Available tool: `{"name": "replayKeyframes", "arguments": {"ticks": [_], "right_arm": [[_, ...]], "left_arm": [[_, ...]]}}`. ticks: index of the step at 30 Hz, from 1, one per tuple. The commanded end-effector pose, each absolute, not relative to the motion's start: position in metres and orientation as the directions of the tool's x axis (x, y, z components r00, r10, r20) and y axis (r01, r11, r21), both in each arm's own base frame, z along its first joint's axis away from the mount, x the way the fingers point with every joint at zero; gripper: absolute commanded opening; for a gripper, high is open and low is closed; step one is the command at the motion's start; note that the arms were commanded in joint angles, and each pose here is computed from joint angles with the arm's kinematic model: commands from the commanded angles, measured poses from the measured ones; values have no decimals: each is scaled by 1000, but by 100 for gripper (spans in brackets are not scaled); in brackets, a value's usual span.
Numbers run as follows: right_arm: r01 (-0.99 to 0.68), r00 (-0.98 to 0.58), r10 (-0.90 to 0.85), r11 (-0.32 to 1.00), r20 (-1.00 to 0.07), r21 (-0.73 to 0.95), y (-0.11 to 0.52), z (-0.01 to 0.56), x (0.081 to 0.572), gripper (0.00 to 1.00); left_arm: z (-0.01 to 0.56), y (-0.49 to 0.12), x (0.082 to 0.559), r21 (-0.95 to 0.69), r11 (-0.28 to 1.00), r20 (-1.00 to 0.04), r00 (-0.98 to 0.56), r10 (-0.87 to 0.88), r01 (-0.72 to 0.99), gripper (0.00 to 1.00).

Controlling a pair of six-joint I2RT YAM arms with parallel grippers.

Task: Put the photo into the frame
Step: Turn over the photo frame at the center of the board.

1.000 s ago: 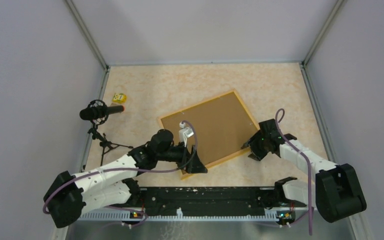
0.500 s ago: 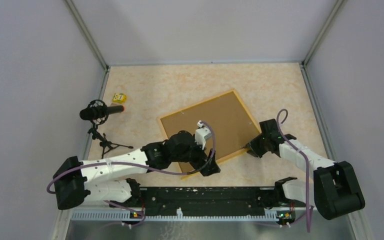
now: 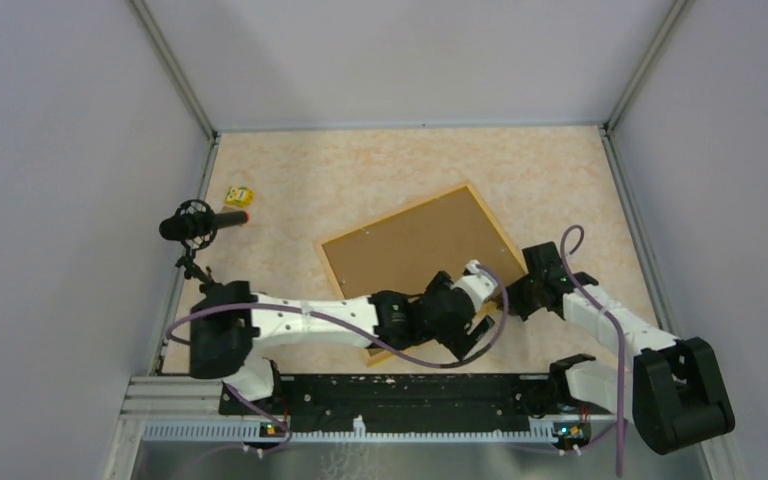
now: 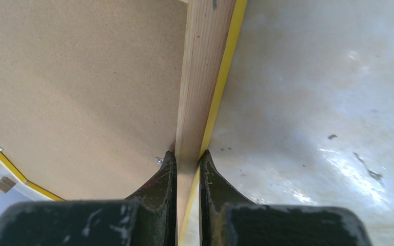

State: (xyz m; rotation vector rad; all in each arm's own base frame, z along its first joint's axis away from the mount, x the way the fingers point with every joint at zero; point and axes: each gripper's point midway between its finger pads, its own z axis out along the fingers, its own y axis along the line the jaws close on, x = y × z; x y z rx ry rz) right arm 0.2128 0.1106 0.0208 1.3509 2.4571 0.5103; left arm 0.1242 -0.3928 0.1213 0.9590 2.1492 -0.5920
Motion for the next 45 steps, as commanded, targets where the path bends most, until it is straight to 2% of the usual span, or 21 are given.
{"name": "replayKeyframes", "arguments": {"ticks": [1, 6, 10, 20, 30, 37, 43, 45], "right_arm": [[712, -494, 864, 468, -100, 524, 113, 52, 225, 0], [687, -469, 878, 433, -98, 584, 116, 85, 231, 0], [670, -455, 885, 411, -96, 618, 117, 105, 233, 0], [665, -453, 890, 379, -56, 643, 121, 122, 227, 0], [664, -425, 904, 349, -51, 662, 119, 136, 225, 0], [654, -421, 906, 339, -47, 677, 120, 146, 226, 0], [631, -426, 902, 346, -62, 694, 118, 156, 224, 0], [615, -436, 896, 360, -77, 702, 118, 159, 224, 0]], "left_arm": [[115, -401, 141, 185, 632, -726, -329, 604, 752, 99], [98, -406, 144, 445, 588, -635, -225, 739, 676, 99], [91, -406, 146, 589, 534, -582, -139, 801, 607, 99], [90, -398, 149, 753, 414, -467, -28, 884, 512, 98], [85, -382, 159, 864, 292, -330, 23, 944, 411, 90], [86, -380, 163, 888, 241, -285, 57, 957, 391, 71], [100, -382, 168, 895, 244, -291, 74, 954, 374, 49], [107, -383, 170, 893, 249, -298, 78, 951, 376, 37]]}}
